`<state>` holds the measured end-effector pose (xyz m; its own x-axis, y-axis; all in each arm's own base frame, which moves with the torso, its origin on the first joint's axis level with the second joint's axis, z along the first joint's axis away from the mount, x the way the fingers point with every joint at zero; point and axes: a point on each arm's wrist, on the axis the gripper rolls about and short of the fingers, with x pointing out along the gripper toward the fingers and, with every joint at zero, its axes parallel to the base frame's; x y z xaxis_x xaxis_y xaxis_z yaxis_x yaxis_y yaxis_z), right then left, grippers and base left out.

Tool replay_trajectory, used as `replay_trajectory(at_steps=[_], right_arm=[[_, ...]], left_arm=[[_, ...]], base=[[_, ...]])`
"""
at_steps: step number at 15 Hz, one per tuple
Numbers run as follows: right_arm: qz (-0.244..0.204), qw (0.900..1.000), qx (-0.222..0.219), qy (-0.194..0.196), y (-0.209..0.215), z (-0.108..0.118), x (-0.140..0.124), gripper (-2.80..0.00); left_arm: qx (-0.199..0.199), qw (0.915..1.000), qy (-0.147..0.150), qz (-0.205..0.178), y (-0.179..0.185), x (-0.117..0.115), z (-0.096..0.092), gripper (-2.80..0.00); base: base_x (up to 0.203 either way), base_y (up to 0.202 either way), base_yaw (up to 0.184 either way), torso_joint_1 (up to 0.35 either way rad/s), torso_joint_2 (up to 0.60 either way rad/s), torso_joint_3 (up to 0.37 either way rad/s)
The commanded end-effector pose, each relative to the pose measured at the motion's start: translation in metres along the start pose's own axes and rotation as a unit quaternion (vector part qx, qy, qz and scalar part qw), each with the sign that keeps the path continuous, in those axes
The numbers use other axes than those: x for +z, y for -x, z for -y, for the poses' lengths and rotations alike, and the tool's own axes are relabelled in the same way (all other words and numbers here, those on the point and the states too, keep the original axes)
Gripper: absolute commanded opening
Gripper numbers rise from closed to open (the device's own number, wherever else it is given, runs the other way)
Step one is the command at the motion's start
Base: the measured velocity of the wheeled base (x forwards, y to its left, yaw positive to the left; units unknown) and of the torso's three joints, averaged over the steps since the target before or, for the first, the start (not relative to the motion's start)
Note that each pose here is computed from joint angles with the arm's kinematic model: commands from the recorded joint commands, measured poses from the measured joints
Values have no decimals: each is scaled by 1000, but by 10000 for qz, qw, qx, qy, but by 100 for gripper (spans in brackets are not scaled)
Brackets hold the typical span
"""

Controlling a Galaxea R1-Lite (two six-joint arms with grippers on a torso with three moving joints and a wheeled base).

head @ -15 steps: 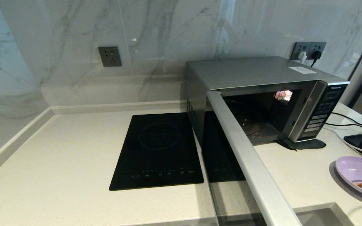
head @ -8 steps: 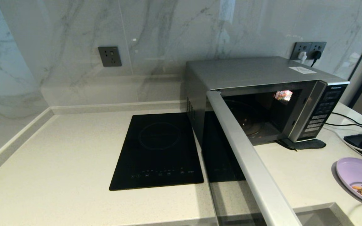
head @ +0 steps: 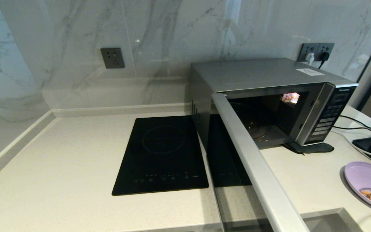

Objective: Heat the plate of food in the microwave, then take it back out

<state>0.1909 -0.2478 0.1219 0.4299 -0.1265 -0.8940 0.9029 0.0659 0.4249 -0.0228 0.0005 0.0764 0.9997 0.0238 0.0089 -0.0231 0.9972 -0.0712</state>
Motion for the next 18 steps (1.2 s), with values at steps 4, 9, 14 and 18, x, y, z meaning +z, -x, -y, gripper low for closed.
replay_trajectory(at_steps=[4,9,14,18], right_arm=[[349,9904,1115,734,82,-18,-31,0],[-23,9543,2232,1985,131,-58,-74,0],[-538,9113,2993,2777,150,-91,-108,-280],[-890,8745,3499,3239,171,-98,-137,-280]], left_arm=[[4,10000,5,-6,0,0,0,-280],[4,10000,5,-6,0,0,0,-280],[4,10000,5,-6,0,0,0,-280],[4,10000,5,-6,0,0,0,-280]], base=[[0,0,0,0,0,0],[0,0,0,0,0,0],[0,0,0,0,0,0],[0,0,0,0,0,0]])
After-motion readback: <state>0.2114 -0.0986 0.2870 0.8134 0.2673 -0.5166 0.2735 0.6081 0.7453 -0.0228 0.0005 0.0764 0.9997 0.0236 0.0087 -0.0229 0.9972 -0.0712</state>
